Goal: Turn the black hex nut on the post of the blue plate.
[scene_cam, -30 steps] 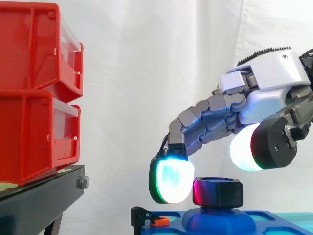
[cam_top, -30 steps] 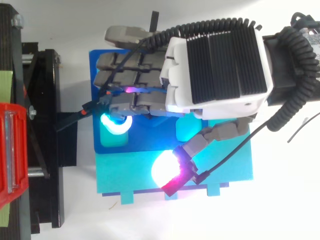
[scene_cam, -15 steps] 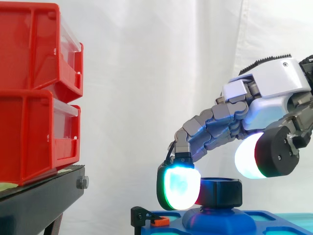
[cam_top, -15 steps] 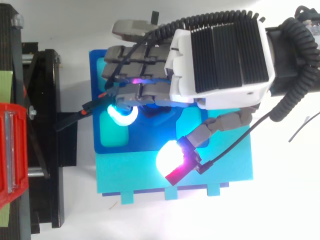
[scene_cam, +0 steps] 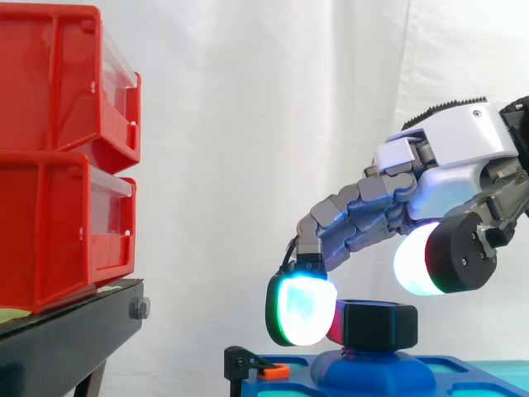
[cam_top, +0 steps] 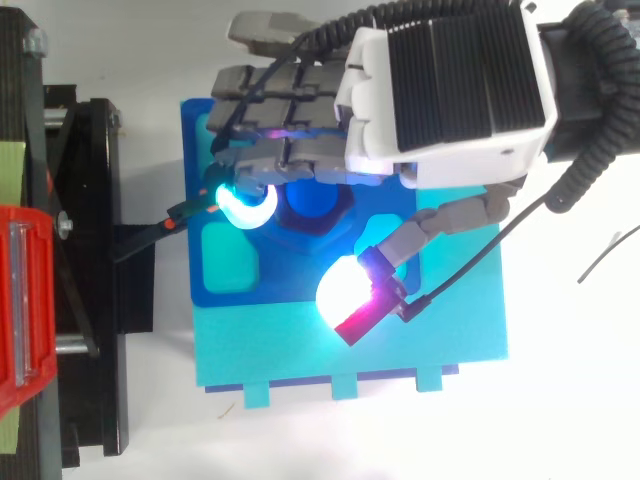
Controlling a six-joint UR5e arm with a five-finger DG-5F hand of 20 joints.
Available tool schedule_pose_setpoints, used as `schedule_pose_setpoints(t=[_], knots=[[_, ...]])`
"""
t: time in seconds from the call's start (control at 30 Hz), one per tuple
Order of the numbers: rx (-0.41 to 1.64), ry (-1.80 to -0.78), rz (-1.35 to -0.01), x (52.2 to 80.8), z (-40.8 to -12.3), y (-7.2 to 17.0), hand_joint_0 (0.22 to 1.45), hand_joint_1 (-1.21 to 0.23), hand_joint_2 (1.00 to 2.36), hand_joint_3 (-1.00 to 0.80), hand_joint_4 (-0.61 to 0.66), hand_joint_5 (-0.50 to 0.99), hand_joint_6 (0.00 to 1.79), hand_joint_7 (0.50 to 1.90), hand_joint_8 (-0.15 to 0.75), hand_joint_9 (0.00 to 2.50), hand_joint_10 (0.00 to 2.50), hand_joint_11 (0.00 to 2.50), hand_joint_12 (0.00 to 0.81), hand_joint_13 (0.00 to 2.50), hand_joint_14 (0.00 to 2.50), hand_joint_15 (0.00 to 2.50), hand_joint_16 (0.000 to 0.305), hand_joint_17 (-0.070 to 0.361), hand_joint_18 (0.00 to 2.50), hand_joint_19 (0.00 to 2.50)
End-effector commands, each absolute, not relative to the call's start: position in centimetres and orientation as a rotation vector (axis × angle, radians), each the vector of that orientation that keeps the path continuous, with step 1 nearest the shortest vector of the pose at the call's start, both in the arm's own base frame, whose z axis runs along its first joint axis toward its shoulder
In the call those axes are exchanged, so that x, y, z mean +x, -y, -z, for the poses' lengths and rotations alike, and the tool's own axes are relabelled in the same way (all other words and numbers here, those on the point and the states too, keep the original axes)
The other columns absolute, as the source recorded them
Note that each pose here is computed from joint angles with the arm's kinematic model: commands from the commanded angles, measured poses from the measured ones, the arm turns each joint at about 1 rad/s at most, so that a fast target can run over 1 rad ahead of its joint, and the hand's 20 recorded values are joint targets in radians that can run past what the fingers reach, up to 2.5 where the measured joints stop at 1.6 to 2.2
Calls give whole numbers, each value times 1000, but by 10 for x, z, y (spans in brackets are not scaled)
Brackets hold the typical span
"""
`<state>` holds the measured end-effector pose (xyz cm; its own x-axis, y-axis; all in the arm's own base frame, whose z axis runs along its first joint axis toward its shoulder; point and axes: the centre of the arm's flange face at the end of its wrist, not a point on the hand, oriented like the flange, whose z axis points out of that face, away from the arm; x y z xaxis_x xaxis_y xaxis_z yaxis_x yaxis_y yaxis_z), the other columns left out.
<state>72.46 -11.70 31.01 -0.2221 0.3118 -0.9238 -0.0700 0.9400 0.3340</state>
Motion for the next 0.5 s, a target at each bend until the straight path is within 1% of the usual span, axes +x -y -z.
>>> schedule_pose_setpoints(t=[0.0, 0.07, 0.47], knots=[[175, -1763, -369, 722, -310, 128, 461, -470, 1000, -500, 293, -168, 502, 941, 290, 369, 0, 21, 390, 77, 0, 0, 60, 135, 0, 10], [169, -1763, -376, 719, -310, 138, 462, -469, 1000, -500, 294, -168, 503, 937, 289, 369, 1, 16, 390, 76, 0, 0, 60, 134, 0, 10], [168, -1744, -393, 714, -312, 164, 462, -465, 1000, -500, 294, -168, 503, 941, 287, 365, 0, 15, 390, 76, 0, 0, 60, 135, 0, 17]])
